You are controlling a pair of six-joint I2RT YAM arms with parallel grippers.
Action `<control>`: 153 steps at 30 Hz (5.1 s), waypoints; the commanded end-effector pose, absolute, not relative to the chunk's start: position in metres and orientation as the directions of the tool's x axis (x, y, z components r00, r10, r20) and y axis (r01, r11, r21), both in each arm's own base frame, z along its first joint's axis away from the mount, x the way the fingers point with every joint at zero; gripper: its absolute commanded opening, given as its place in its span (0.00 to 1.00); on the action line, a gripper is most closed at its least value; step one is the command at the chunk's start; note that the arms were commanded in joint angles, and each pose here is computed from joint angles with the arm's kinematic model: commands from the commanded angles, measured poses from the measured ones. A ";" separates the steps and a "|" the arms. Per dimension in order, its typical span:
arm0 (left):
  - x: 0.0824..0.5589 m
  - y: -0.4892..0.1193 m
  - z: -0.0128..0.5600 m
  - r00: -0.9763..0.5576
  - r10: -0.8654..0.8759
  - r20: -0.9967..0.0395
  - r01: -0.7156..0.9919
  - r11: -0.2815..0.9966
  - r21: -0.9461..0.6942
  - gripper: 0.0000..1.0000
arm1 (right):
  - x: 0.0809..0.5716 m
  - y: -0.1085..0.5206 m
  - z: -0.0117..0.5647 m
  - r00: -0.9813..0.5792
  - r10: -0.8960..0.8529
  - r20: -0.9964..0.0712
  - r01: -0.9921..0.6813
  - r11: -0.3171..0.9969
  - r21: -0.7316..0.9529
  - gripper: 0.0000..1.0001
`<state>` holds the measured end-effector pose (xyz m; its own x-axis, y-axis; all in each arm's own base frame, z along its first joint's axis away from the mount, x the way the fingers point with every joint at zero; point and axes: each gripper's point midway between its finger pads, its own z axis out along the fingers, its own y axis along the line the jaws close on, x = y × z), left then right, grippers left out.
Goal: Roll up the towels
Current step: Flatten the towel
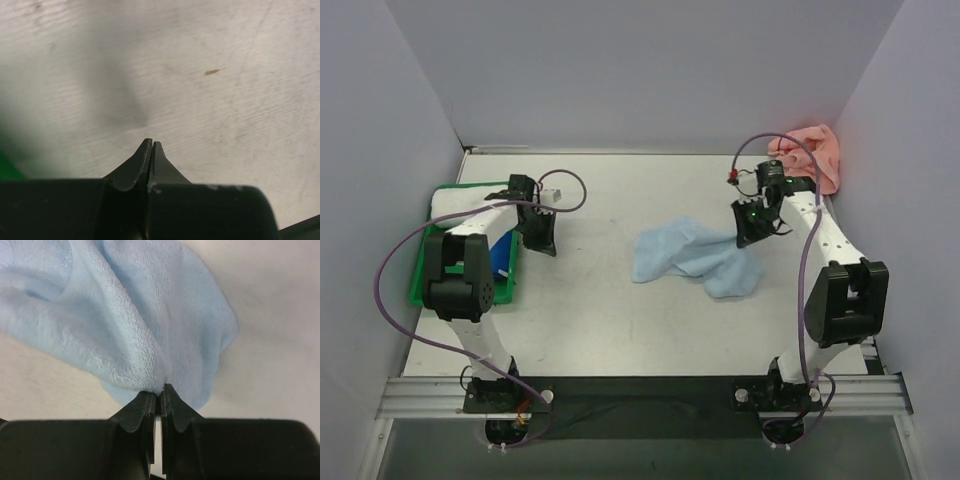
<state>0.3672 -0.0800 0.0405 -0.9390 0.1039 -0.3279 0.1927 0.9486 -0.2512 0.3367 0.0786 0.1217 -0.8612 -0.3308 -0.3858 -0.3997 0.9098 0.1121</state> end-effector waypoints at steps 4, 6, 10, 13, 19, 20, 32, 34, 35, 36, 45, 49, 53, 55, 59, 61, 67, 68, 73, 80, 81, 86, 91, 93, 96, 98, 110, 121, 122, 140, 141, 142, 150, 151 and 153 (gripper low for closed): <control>0.343 -0.050 0.057 -0.935 0.146 -0.324 0.220 0.953 -0.207 0.00 | 0.273 -0.009 0.092 -0.918 -0.357 -0.175 -0.377 0.921 0.097 0.00; 0.338 -0.063 0.058 -0.927 0.182 -0.329 0.270 0.931 -0.246 0.00 | 0.269 -0.002 0.090 -0.918 -0.358 -0.169 -0.382 0.914 0.137 0.00; 0.338 -0.128 0.077 -0.895 0.220 -0.388 0.379 0.833 -0.402 0.43 | 0.279 0.007 0.089 -0.929 -0.337 -0.153 -0.357 0.925 0.131 0.32; 0.356 -0.164 0.092 -0.837 0.268 -0.478 0.463 0.811 -0.357 0.59 | 0.289 0.006 0.101 -0.936 -0.295 -0.193 -0.319 0.942 0.108 0.46; 0.381 -0.272 0.110 -0.721 0.320 -0.615 0.593 0.744 -0.308 0.86 | 0.298 0.032 0.130 -0.909 -0.273 -0.314 -0.312 0.947 0.079 0.48; 0.385 -0.286 0.098 -0.725 0.333 -0.603 0.598 0.738 -0.312 0.86 | 0.298 0.035 0.128 -0.909 -0.274 -0.314 -0.313 0.946 0.080 0.52; 0.421 -0.410 0.062 -0.698 0.276 -0.660 0.664 0.593 -0.455 0.87 | 0.303 0.061 0.114 -0.903 -0.283 -0.322 -0.344 0.926 0.152 0.56; 0.420 -0.423 0.065 -0.702 0.261 -0.663 0.672 0.552 -0.494 0.85 | 0.300 0.068 0.113 -0.905 -0.281 -0.319 -0.346 0.923 0.170 0.55; 0.419 -0.430 0.057 -0.722 0.253 -0.645 0.656 0.548 -0.520 0.84 | 0.299 0.072 0.111 -0.906 -0.285 -0.312 -0.350 0.920 0.177 0.55; 0.418 -0.434 0.058 -0.724 0.246 -0.644 0.655 0.537 -0.531 0.83 | 0.298 0.073 0.109 -0.911 -0.281 -0.303 -0.343 0.923 0.176 0.55; 0.399 -0.452 0.025 -0.755 0.276 -0.595 0.634 0.541 -0.553 0.74 | 0.307 0.066 0.080 -0.944 -0.269 -0.190 -0.278 0.960 0.023 0.54; 0.396 -0.448 0.013 -0.771 0.282 -0.571 0.616 0.557 -0.557 0.59 | 0.312 0.070 0.065 -0.954 -0.260 -0.148 -0.265 0.964 0.015 0.51; 0.395 -0.439 0.000 -0.789 0.285 -0.544 0.592 0.588 -0.551 0.33 | 0.315 0.065 0.056 -0.965 -0.232 -0.124 -0.233 0.972 -0.009 0.27; 0.397 -0.434 0.003 -0.795 0.270 -0.544 0.583 0.589 -0.559 0.16 | 0.316 0.063 0.062 -0.963 -0.231 -0.140 -0.231 0.973 -0.015 0.10; 0.395 -0.417 0.009 -0.810 0.253 -0.530 0.564 0.586 -0.582 0.00 | 0.317 0.060 0.081 -0.955 -0.221 -0.198 -0.225 0.974 -0.004 0.00; 0.397 -0.405 0.018 -0.812 0.231 -0.537 0.556 0.587 -0.588 0.00 | 0.315 0.062 0.097 -0.944 -0.220 -0.245 -0.234 0.972 0.030 0.00; 0.398 -0.353 0.045 -0.824 0.165 -0.542 0.514 0.619 -0.594 0.00 | 0.299 0.064 0.148 -0.896 -0.233 -0.377 -0.293 0.950 0.108 0.00; 0.405 -0.337 0.048 -0.830 0.142 -0.539 0.494 0.634 -0.595 0.00 | 0.295 0.059 0.152 -0.898 -0.225 -0.379 -0.285 0.952 0.109 0.00; 0.393 -0.260 0.063 -0.845 0.133 -0.518 0.440 0.723 -0.533 0.00 | 0.275 0.031 0.164 -0.898 -0.206 -0.389 -0.264 0.959 0.100 0.00; 0.363 -0.126 0.066 -0.880 0.194 -0.434 0.372 0.849 -0.375 0.00 | 0.237 -0.034 0.129 -0.934 -0.231 -0.273 -0.250 0.968 0.036 0.00; 0.356 -0.117 0.065 -0.883 0.217 -0.416 0.379 0.852 -0.361 0.00 | 0.232 -0.038 0.123 -0.930 -0.268 -0.252 -0.285 0.958 0.034 0.00; 0.300 -0.079 0.057 -0.891 0.359 -0.277 0.435 0.851 -0.294 0.00 | 0.203 -0.041 0.089 -0.928 -0.352 -0.123 -0.363 0.928 0.085 0.00; 0.269 -0.053 0.042 -0.874 0.455 -0.171 0.485 0.836 -0.255 0.00 | 0.174 -0.039 0.072 -0.876 -0.481 0.010 -0.470 0.859 0.203 0.00; 0.266 -0.042 0.043 -0.877 0.455 -0.153 0.480 0.836 -0.268 0.00 | 0.162 -0.036 0.070 -0.851 -0.524 0.036 -0.499 0.829 0.250 0.00; 0.269 -0.027 0.046 -0.883 0.448 -0.139 0.469 0.841 -0.270 0.00 | 0.152 -0.047 0.065 -0.809 -0.585 0.057 -0.560 0.797 0.227 0.00; 0.277 -0.025 0.051 -0.880 0.448 -0.157 0.475 0.839 -0.267 0.00 | 0.160 -0.055 0.063 -0.813 -0.580 0.052 -0.563 0.805 0.189 0.13; 0.309 -0.048 0.085 -0.868 0.403 -0.290 0.488 0.800 -0.350 0.55 | 0.244 -0.020 0.108 -0.890 -0.417 -0.185 -0.453 0.854 0.255 0.57; 0.301 -0.053 0.099 -0.867 0.390 -0.311 0.490 0.784 -0.381 0.55 | 0.264 0.034 0.065 -0.932 -0.354 -0.084 -0.363 0.914 0.179 0.38; 0.301 -0.053 0.099 -0.868 0.387 -0.311 0.487 0.785 -0.382 0.55 | 0.265 0.036 0.057 -0.941 -0.335 -0.055 -0.339 0.923 0.182 0.38; 0.273 -0.049 0.103 -0.844 0.424 -0.327 0.526 0.771 -0.358 0.62 | 0.294 0.035 0.014 -0.970 -0.241 0.032 -0.238 0.968 0.083 0.18; 0.271 -0.047 0.103 -0.841 0.431 -0.327 0.532 0.770 -0.352 0.62 | 0.295 0.032 0.015 -0.973 -0.229 0.029 -0.226 0.970 0.084 0.13; 0.271 -0.047 0.103 -0.835 0.440 -0.329 0.541 0.766 -0.348 0.62 | 0.298 0.028 0.018 -0.974 -0.228 0.016 -0.226 0.971 0.083 0.08; 0.256 -0.048 0.102 -0.735 0.583 -0.345 0.675 0.675 -0.299 0.61 | 0.311 -0.013 0.035 -0.987 -0.155 -0.043 -0.158 0.983 0.090 0.00; 0.254 -0.050 0.102 -0.724 0.596 -0.348 0.688 0.663 -0.295 0.61 | 0.312 -0.016 0.039 -0.987 -0.150 -0.056 -0.155 0.984 0.091 0.00; 0.249 -0.051 0.104 -0.690 0.629 -0.357 0.722 0.631 -0.284 0.60 | 0.313 -0.021 0.045 -0.988 -0.138 -0.074 -0.145 0.983 0.108 0.00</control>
<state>0.2581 -0.0478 0.0910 -0.7723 0.5534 -0.3120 0.6339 0.7041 -0.3200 0.3130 -0.0148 0.0217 -0.9909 -0.1267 -0.0444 -0.1306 0.9863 0.1008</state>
